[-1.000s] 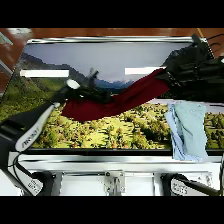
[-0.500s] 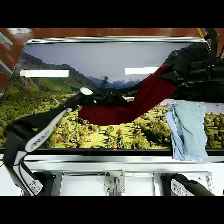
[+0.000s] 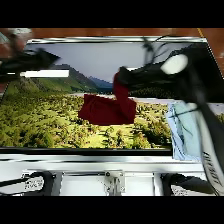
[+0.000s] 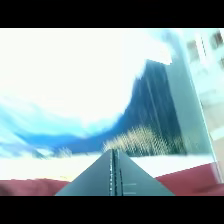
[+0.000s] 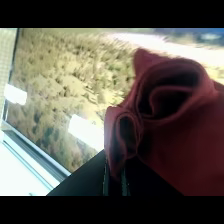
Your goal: Fold the shirts.
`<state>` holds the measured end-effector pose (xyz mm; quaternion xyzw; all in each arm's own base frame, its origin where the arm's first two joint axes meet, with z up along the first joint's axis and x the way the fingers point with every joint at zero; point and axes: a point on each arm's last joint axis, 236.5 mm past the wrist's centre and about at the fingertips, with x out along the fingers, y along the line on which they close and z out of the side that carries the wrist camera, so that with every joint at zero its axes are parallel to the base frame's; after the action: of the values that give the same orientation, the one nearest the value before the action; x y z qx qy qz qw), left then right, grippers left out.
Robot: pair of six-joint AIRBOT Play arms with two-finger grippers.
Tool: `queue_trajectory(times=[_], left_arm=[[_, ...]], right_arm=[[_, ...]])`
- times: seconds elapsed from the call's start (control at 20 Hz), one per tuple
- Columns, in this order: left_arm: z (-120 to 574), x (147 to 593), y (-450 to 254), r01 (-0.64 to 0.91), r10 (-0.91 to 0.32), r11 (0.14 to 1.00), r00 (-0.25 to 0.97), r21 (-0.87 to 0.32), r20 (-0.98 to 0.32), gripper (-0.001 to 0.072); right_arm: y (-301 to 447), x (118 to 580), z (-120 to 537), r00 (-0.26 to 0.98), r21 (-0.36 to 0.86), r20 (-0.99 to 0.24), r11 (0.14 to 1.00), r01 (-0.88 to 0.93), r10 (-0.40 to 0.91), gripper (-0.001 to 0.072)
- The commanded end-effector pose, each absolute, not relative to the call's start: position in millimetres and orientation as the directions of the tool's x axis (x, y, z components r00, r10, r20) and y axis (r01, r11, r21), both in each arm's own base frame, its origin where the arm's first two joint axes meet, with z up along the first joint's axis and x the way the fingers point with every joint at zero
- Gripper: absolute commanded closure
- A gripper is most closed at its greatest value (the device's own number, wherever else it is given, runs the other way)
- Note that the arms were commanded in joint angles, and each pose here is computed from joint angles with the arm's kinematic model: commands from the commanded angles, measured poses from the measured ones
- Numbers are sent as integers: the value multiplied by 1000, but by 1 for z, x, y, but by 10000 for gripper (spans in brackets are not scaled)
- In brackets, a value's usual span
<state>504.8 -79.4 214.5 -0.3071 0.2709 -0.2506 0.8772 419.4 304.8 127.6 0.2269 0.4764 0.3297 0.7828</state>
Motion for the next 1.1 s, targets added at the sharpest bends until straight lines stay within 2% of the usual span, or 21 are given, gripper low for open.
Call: queue_trajectory(times=[0.0, 0.15, 0.2, 0.25, 0.35, 0.45, 0.55, 0.7, 0.8, 0.9, 0.95, 1.05], left_arm=[[277, 456, 1, 238, -481, 763, 830, -600, -283, 667], [295, 423, 11, 248, -476, 782, 830, -571, -291, 666], [298, 417, 9, 257, -481, 785, 826, -563, -294, 666], [300, 413, 6, 265, -487, 786, 822, -559, -295, 666], [301, 411, 1, 276, -497, 784, 816, -556, -296, 666], [300, 412, -2, 290, -503, 788, 811, -543, -297, 666], [299, 412, -2, 293, -503, 793, 811, -535, -301, 666], [292, 412, 2, 278, -482, 815, 812, -509, -329, 666], [287, 412, 6, 264, -466, 829, 812, -493, -350, 666], [286, 412, 7, 260, -462, 833, 812, -488, -357, 666], [286, 412, 7, 260, -462, 833, 812, -488, -357, 666], [286, 412, 7, 259, -462, 833, 812, -488, -357, 666]], right_arm=[[392, 417, 57, 278, 721, -585, 646, -250, 762, 636], [440, 411, 6, 238, 812, -543, 576, -93, 805, 633], [451, 411, -7, 237, 835, -527, 550, -36, 816, 606], [459, 411, -16, 243, 849, -514, 528, 9, 823, 499], [469, 413, -22, 260, 870, -487, 491, 55, 834, 186], [467, 416, -13, 264, 877, -470, 480, 29, 842, 179], [455, 409, -1, 204, 874, -473, 486, -16, 857, 179], [398, 383, 3, 29, 789, -601, 598, -142, 799, 180], [327, 368, -7, -66, 654, -753, 735, -178, 654, 179], [235, 359, -21, -133, 450, -892, 877, -168, 432, 29], [194, 358, -25, -156, 363, -926, 923, -126, 343, 29], [157, 367, -31, -149, 341, -931, 940, -17, 334, 29]])
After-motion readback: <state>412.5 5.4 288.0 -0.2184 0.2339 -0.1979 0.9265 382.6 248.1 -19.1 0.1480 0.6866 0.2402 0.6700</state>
